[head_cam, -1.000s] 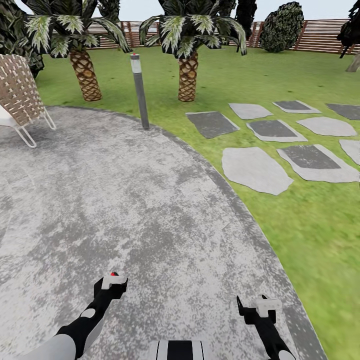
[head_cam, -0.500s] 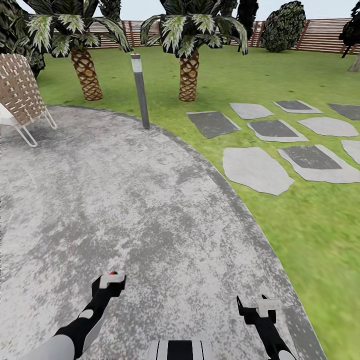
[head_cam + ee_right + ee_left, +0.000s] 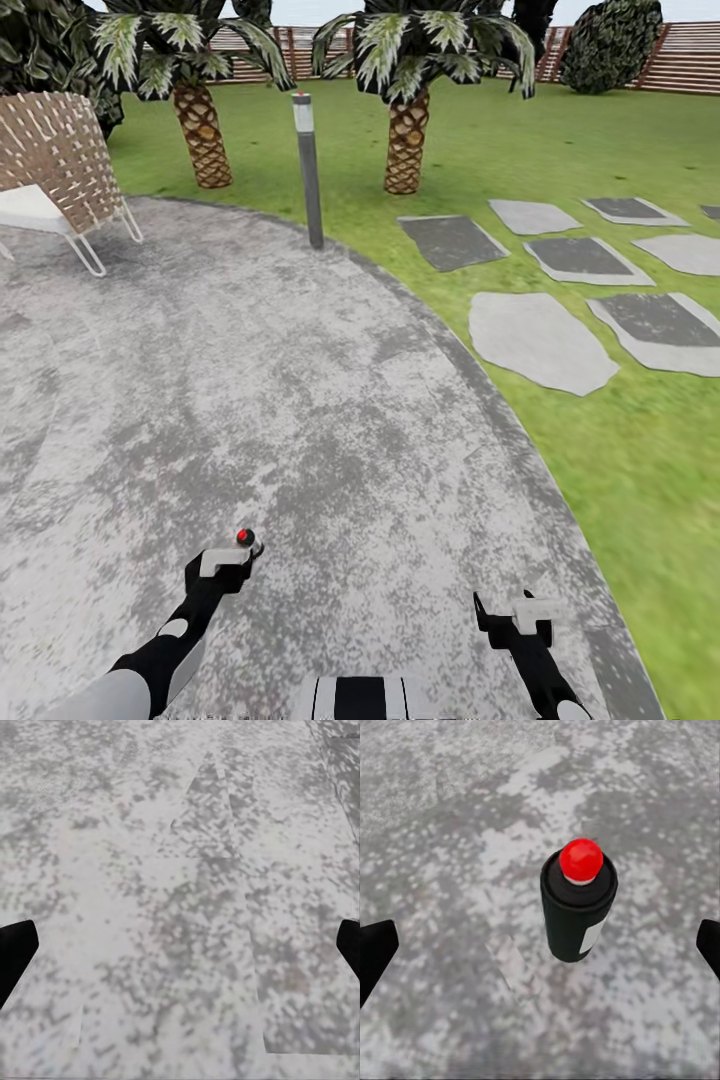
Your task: Pick up the pesticide atomizer in the garden and spray insectifuge to fully cover both potted plants in the garden.
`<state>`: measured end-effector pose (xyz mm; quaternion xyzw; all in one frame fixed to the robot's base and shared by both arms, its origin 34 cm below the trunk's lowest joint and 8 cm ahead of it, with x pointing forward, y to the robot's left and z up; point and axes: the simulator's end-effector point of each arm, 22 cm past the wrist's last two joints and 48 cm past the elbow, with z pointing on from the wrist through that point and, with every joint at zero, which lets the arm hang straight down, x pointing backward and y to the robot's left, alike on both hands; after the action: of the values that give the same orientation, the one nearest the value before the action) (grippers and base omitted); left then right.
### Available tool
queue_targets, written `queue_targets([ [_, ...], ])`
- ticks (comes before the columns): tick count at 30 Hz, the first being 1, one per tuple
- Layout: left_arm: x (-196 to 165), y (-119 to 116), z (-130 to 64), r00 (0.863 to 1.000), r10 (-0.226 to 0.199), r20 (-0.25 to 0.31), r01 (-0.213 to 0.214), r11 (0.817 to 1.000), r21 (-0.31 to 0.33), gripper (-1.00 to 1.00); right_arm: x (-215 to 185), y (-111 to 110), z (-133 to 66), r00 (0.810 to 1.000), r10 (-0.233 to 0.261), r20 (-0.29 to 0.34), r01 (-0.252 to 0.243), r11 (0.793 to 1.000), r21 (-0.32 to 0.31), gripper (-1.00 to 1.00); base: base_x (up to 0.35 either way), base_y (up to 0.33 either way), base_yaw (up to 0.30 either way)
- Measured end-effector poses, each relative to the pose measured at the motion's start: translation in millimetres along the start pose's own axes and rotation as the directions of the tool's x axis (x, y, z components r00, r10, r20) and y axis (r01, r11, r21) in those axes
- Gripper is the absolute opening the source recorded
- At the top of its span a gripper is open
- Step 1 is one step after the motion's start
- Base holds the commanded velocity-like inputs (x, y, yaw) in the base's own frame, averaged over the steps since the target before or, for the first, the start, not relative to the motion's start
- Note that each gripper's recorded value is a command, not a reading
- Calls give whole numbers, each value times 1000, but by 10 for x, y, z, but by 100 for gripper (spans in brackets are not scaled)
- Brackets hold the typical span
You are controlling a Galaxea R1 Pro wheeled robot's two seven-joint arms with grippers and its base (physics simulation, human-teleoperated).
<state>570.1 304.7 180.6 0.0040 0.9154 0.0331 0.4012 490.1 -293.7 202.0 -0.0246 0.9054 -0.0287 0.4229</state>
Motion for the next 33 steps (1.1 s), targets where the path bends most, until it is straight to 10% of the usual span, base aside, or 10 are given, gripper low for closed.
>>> queue_targets([
  [33,971,-41,92,987,10,-161,-9,1000,7,100,846,56,-1,987,-6,-161,4,1000,-11,100,0,0,-42],
])
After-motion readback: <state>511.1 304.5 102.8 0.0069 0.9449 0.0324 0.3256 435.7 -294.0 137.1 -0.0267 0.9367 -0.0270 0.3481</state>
